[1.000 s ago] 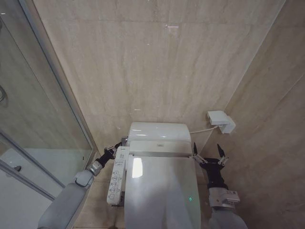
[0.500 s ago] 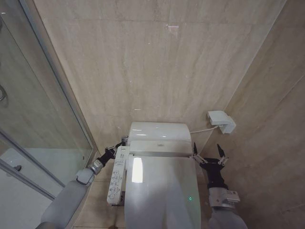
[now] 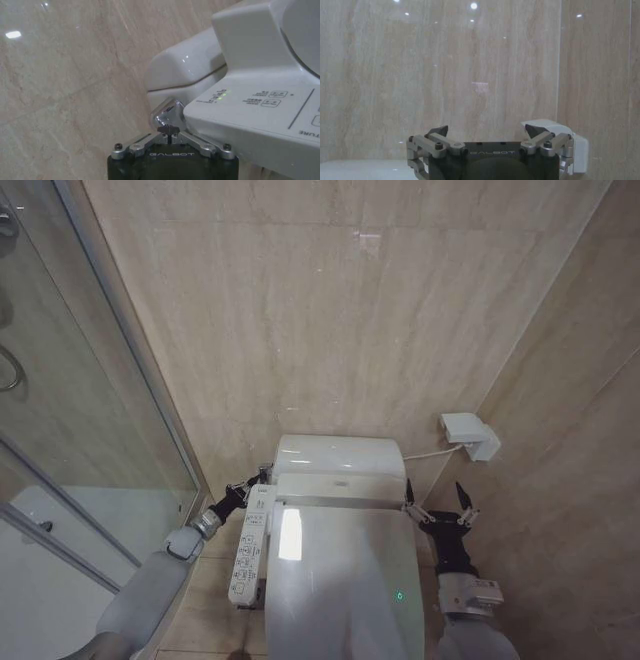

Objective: Open the toilet lid, clean the toilet bowl with a toilet brush, close the toilet lid, and flush.

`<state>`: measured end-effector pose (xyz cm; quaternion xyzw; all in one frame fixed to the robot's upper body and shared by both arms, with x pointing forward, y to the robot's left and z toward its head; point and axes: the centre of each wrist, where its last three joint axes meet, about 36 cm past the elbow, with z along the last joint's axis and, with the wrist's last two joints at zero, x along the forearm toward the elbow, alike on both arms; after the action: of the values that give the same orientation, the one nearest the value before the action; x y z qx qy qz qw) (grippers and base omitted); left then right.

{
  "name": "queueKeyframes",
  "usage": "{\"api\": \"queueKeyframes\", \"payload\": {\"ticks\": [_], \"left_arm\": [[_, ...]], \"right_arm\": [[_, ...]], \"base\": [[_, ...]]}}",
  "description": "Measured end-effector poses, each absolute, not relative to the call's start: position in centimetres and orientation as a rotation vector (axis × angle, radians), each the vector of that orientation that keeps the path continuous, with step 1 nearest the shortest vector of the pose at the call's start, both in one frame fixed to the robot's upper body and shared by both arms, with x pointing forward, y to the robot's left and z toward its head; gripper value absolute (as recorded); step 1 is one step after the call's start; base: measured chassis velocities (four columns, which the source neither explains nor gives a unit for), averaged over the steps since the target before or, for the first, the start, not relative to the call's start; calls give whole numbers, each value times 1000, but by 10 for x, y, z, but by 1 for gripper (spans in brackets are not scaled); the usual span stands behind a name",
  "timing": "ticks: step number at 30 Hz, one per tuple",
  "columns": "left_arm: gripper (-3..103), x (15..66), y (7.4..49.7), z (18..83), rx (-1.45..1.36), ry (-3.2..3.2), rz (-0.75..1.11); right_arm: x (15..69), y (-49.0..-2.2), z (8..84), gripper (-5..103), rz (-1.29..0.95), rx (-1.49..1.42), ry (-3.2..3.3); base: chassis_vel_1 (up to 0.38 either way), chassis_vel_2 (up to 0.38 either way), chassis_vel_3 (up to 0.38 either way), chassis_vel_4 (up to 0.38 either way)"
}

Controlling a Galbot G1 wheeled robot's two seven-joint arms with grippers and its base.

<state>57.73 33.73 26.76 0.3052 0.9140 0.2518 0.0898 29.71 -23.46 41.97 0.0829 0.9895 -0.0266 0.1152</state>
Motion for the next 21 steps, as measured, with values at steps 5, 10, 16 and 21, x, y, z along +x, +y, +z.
{"api": "queueKeyframes", "payload": {"ticks": [5, 10, 16, 21], "left_arm": [[0, 578, 338, 268, 914, 2716, 748], [0, 578, 339, 269, 915, 2717, 748], [0, 577, 339, 268, 913, 2719, 744], [0, 576, 339, 268, 912, 2719, 742]], "right_arm": [[297, -235, 420, 100, -78, 243, 2900], [297, -235, 420, 100, -78, 243, 2900], [297, -235, 420, 100, -78, 243, 2900], [297, -235, 420, 100, -78, 243, 2900]], "base": [[0, 0, 0, 0], [0, 0, 0, 0], [0, 0, 0, 0], [0, 0, 0, 0]]}}
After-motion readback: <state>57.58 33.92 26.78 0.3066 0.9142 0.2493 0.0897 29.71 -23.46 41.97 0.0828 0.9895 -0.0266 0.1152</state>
